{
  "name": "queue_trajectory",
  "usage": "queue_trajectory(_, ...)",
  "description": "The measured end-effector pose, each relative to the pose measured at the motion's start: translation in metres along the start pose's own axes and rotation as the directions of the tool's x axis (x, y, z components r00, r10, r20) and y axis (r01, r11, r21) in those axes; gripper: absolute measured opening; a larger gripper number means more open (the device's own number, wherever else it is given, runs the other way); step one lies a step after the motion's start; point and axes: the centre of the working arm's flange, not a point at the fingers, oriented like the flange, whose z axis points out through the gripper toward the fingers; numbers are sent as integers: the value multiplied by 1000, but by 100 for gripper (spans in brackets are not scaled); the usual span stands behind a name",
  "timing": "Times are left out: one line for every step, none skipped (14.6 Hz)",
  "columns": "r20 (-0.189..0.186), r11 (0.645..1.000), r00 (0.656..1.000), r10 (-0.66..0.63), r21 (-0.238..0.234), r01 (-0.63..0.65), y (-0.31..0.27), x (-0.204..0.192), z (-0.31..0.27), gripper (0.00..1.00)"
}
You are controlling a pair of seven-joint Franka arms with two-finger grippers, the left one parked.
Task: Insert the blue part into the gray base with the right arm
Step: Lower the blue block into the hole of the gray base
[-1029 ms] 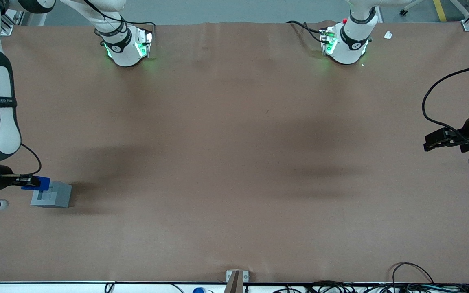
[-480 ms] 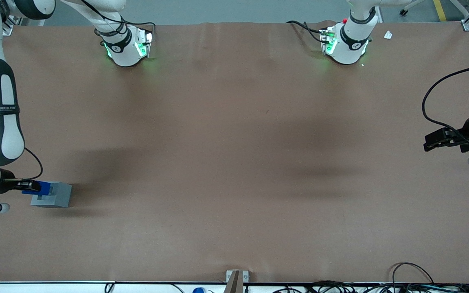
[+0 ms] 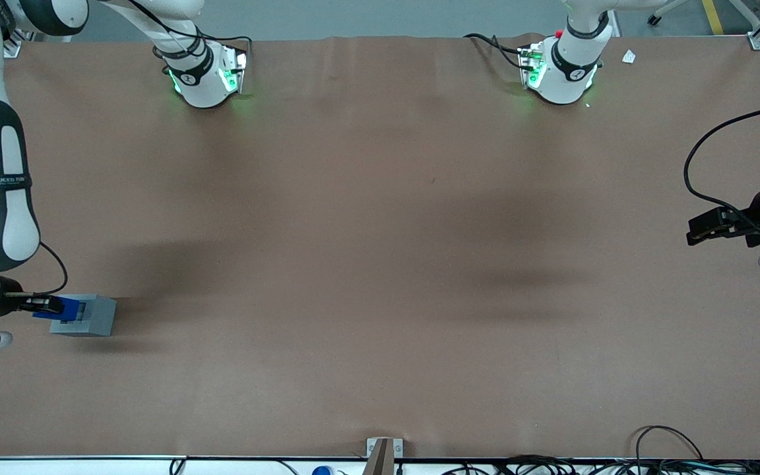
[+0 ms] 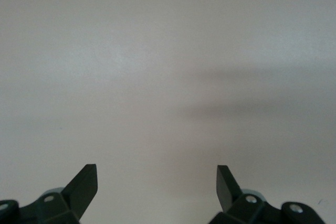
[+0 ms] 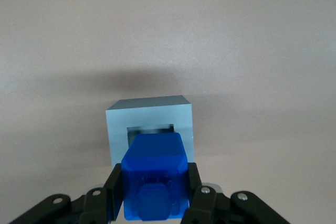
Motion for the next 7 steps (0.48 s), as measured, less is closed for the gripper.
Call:
queue_trajectory(-1,1000,1000,0,0,0,0,0,1,51)
queue_trajectory(1,1000,1000,1,0,-1,0,0,3,51)
queue_trajectory(3,1000,1000,-2,1,2,0,0,5,51)
queue_trajectory(4,1000,1000,-7,1,7,0,0,7,51)
queue_trajectory(5,1000,1000,-12,1,12,0,0,8,51)
queue_trajectory(5,1000,1000,-17,2,17,0,0,8,51)
queue_trajectory(5,1000,1000,-26,2,26,-1,1,8,51)
